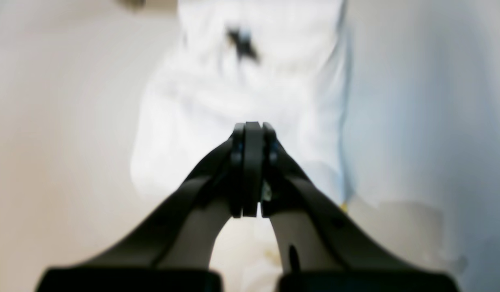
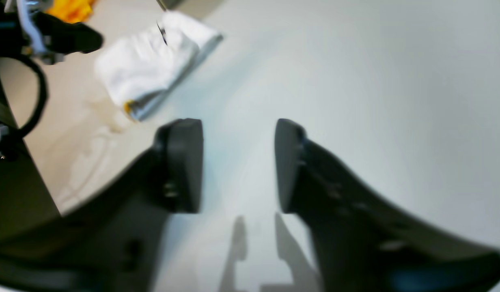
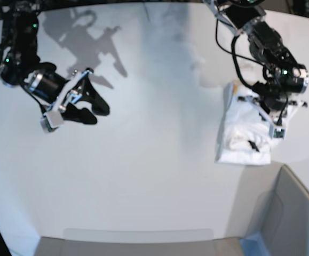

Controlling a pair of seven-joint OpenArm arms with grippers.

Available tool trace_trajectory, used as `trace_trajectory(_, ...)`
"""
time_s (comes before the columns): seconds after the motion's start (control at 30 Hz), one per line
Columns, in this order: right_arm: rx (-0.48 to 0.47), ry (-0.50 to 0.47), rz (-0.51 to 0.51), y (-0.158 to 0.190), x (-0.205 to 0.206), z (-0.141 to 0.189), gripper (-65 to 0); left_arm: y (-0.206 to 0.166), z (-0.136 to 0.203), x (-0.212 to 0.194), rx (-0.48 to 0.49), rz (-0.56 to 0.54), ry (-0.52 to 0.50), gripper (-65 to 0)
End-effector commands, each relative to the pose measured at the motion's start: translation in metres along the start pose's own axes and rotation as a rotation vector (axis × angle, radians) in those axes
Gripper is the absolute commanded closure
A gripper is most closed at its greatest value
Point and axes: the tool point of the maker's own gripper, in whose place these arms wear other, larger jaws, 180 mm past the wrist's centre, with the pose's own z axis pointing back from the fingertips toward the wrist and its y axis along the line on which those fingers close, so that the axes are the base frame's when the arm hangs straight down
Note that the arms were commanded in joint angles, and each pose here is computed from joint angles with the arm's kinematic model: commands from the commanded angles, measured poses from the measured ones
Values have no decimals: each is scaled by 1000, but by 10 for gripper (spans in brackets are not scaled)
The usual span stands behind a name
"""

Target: Layout the t-shirt on the table in an organized manner, then fold the t-shirt properly

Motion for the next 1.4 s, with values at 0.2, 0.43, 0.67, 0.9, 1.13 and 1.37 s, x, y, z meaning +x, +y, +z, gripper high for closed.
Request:
trace_trajectory(0.2, -71, -22, -136, -20, -16, 58, 0, 51, 18, -70, 135, 108, 79, 0)
trace_trajectory(0.43, -120, 135, -220, -24, -58, 107, 0, 130, 58, -114, 377, 279, 26, 0)
trace_trajectory(0.67, -110, 330, -359, 3, -119, 134, 0, 156, 103, -197, 502, 342, 254, 0)
trace_trajectory(0.9, -162, 535, -451, 17, -163, 176, 0, 181, 163, -255, 638, 354, 391, 0)
trace_trajectory(1.13, -168, 820, -480, 36, -208, 210, 0, 190, 213, -295, 705, 312, 536, 0)
trace_trajectory(1.37, -132, 963, -521, 62, -233, 235, 0, 179, 257, -331, 704, 321, 655, 0)
